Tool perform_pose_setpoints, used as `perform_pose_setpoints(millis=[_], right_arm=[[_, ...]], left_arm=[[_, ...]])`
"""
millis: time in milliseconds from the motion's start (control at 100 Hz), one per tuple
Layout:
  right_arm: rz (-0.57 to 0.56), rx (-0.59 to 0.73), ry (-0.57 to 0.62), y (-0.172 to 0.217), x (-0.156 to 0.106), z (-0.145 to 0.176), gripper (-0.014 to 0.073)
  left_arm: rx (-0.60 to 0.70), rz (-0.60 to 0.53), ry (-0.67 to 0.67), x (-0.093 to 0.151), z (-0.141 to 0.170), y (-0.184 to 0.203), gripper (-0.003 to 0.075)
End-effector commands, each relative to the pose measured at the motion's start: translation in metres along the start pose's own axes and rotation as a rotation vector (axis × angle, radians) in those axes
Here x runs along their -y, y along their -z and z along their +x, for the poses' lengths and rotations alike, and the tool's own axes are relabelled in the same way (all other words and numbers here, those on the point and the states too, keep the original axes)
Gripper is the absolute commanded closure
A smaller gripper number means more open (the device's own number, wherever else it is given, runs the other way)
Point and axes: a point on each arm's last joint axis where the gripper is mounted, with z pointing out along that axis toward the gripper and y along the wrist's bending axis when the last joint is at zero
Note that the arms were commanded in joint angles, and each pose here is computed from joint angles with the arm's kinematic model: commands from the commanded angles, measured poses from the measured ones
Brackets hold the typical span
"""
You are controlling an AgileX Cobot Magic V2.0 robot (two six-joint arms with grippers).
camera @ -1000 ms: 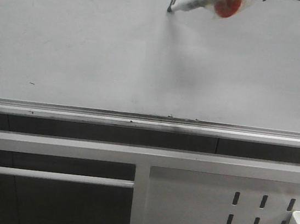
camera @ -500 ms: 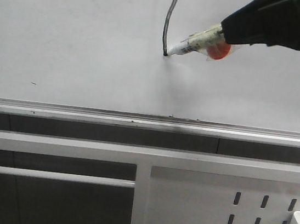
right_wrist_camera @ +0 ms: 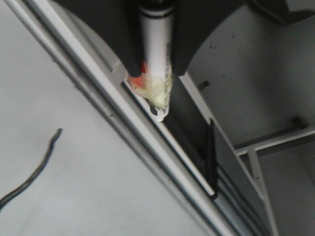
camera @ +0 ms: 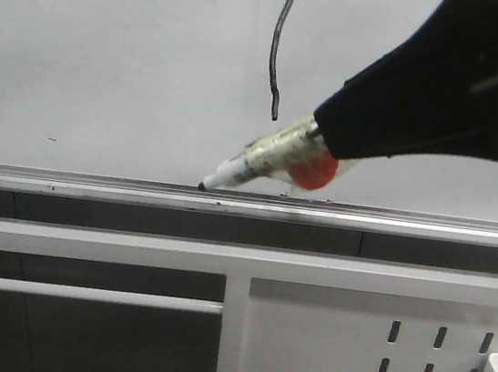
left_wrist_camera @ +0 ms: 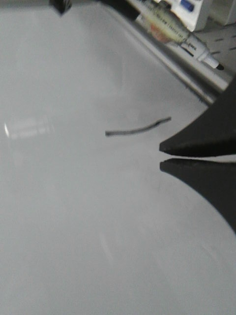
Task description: Write number 1 on whiteboard
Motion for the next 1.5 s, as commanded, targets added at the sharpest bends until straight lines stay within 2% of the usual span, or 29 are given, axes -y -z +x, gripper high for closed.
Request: perform_pose_setpoints(millis=[0, 70, 170, 250, 420, 480, 620, 870, 1140, 1490], right_arm=[[-0.021, 0.03, 0.016, 0.013, -0.002, -0.02, 0.0664], [-0.017, 0.011, 0.013, 0.018, 0.001, -0.029, 0.0664], [-0.006, 0.003, 0.012, 0.027, 0.006, -0.043, 0.0664], [-0.004, -0.021, 0.013, 0.031, 0.008, -0.052, 0.0664], [-0.011, -0.102, 0.012, 0.025, 0.01, -0.059, 0.0664], [-0.014, -0.107, 0.013, 0.022, 0.01, -0.062, 0.0664], [-0.02, -0.099, 0.006, 0.018, 0.01, -0.07, 0.0664], [-0.019, -0.091, 0.043, 0.009, 0.013, -0.086, 0.0664], [-0.028, -0.12, 0.063, -0.007, 0.013, -0.093, 0.0664], [-0.047, -0.089, 0.087, -0.009, 0.007, -0.097, 0.0664]], left_arm=[[0.092, 0.103, -0.12, 0.007, -0.013, -0.003, 0.0716], [0.069, 0.135, -0.159, 0.01, -0.011, -0.003, 0.0632], [0.05, 0.143, -0.172, 0.01, -0.009, -0.003, 0.0454], [0.044, 0.146, -0.175, 0.011, -0.008, -0.003, 0.0384], [0.022, 0.206, -0.218, 0.014, -0.005, -0.009, 0.0398], [0.003, 0.216, -0.197, 0.013, -0.003, -0.015, 0.0398], [-0.024, 0.235, -0.169, 0.01, 0.001, -0.029, 0.0398], [0.008, 0.27, -0.135, 0.009, 0.002, -0.049, 0.0406], [0.004, 0.288, -0.117, 0.01, 0.006, -0.057, 0.0406], [0.015, 0.302, -0.046, 0.012, 0.017, -0.066, 0.0406]])
